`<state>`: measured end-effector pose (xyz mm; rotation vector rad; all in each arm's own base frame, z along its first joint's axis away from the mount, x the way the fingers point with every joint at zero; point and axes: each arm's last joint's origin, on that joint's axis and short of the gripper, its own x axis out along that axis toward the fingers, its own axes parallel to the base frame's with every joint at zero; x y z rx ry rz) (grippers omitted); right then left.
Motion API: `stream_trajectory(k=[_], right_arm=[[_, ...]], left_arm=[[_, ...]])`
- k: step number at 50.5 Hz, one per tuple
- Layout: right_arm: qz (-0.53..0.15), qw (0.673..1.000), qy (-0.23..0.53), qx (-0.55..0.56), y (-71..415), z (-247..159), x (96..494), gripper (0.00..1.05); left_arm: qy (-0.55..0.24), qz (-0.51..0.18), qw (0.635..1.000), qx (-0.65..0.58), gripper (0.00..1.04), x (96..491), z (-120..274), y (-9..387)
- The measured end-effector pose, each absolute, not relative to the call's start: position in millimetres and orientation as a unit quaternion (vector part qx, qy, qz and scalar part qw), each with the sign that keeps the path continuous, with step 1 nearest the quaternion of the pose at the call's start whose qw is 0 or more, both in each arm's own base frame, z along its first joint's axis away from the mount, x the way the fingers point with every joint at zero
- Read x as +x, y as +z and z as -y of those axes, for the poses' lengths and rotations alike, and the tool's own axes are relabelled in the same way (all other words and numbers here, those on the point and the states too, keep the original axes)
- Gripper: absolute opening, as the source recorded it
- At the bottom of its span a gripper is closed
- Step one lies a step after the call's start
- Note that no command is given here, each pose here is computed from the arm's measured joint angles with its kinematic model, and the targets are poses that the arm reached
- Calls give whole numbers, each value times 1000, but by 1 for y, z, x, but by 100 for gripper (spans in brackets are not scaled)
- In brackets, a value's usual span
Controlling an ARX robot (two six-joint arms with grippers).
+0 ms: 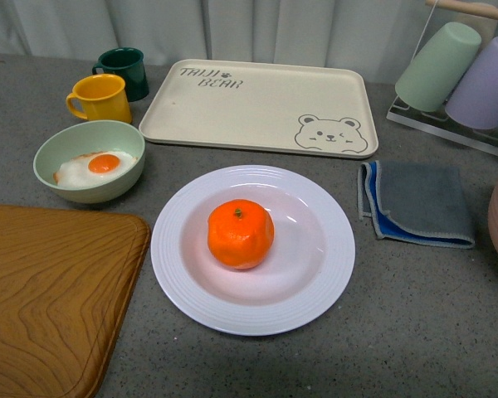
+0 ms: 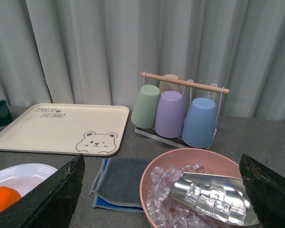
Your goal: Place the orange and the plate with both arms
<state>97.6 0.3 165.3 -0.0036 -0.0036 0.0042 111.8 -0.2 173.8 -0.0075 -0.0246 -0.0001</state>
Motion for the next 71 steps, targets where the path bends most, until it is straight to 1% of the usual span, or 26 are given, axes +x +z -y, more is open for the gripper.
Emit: stream_trajectory(k=[11, 14, 17, 27, 33, 34, 37, 38, 42, 43, 53, 54, 56, 57, 59, 64, 68, 71], right_arm=[[2, 1000, 2, -2, 165, 0, 98, 95], [2, 1000, 2, -2, 165, 0, 98, 95], [2, 1000, 2, -2, 165, 0, 98, 95], [2, 1000, 2, -2, 165, 0, 98, 95], [2, 1000, 2, -2, 165, 0, 98, 95], [2, 1000, 2, -2, 165, 0, 98, 95], [2, 1000, 2, -2, 165, 0, 98, 95], [2, 1000, 2, -2, 165, 0, 98, 95], [2, 1000, 2, -2, 165, 0, 98, 95], [2, 1000, 2, -2, 165, 0, 98, 95], [2, 1000, 2, -2, 165, 0, 98, 95], [2, 1000, 2, -2, 165, 0, 98, 95], [2, 1000, 2, -2, 165, 0, 98, 95], [2, 1000, 2, -2, 165, 0, 98, 95], [2, 1000, 2, -2, 165, 0, 98, 95], [1, 1000, 0, -4, 165, 0, 98, 95], [-40, 994, -74, -70, 163, 0, 101, 95], [-57, 990, -80, -98, 161, -1, 105, 95]], left_arm=[[0, 12, 1000, -4, 4, 108, 0, 173], [-1, -5, 1000, -4, 4, 101, 0, 169], [-2, 8, 1000, -4, 4, 97, 0, 170], [-1, 9, 1000, -4, 5, 97, 0, 170], [-1, 9, 1000, -4, 26, 97, 0, 170], [-1, 9, 1000, -4, 28, 97, 0, 170], [-1, 9, 1000, -4, 38, 97, 0, 170], [-1, 9, 1000, -4, 40, 97, 0, 170], [-1, 9, 1000, -4, 55, 97, 0, 170], [-1, 9, 1000, -4, 56, 97, 0, 170], [-1, 9, 1000, -4, 90, 97, 0, 170], [-1, 9, 1000, -4, 92, 97, 0, 170], [-1, 9, 1000, -4, 99, 97, 0, 170], [-1, 9, 1000, -3, 100, 97, 0, 170], [-1, 9, 1000, -3, 98, 97, 0, 170], [-1, 9, 1000, -2, 98, 97, 0, 170], [-2, 9, 1000, -2, 98, 97, 0, 170], [-1, 9, 1000, -2, 98, 97, 0, 170]])
